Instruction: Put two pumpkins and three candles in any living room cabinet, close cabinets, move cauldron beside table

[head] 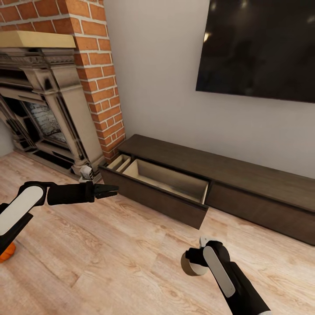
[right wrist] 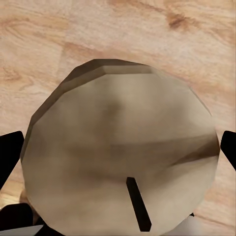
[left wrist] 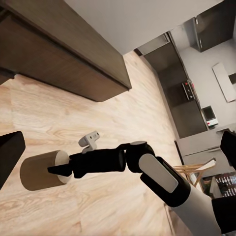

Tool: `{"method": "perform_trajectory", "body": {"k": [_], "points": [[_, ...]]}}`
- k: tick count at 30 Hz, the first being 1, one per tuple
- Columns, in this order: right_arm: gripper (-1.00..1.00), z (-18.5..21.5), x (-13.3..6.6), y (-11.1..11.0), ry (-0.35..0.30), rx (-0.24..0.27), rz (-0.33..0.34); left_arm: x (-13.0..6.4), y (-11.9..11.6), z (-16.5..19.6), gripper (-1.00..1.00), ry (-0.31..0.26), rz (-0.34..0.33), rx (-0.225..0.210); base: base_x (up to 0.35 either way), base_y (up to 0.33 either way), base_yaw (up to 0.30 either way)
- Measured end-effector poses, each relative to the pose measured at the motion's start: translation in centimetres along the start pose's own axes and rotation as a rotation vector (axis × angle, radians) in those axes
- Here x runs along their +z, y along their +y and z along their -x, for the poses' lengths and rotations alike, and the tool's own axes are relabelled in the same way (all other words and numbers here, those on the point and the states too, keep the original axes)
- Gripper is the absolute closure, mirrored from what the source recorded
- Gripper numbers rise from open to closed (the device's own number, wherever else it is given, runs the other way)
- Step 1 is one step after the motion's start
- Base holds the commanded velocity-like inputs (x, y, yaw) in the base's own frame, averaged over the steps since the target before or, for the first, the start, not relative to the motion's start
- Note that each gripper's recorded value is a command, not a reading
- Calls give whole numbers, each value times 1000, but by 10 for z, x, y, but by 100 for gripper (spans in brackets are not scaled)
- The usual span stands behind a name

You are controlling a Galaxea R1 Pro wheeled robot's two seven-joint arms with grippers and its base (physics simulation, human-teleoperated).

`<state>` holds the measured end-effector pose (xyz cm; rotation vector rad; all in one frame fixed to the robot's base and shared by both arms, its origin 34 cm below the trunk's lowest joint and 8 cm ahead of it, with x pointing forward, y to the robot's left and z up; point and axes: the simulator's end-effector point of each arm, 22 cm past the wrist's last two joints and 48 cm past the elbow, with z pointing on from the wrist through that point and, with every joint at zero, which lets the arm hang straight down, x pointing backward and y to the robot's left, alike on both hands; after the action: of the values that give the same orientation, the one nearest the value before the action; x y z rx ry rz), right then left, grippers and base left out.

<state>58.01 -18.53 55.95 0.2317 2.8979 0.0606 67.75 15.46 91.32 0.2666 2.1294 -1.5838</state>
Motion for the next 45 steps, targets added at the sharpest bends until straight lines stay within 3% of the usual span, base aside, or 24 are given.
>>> {"method": "perform_trajectory", "body": {"k": [13, 45], "points": [[100, 6, -24, 4, 28, -24, 4, -5, -19, 13, -100, 0, 1, 0, 0, 0, 0], [100, 66, -93, 20, 0, -62, 26, -15, -63, 40, -100, 2, 5, -2, 0, 0, 0]]}}
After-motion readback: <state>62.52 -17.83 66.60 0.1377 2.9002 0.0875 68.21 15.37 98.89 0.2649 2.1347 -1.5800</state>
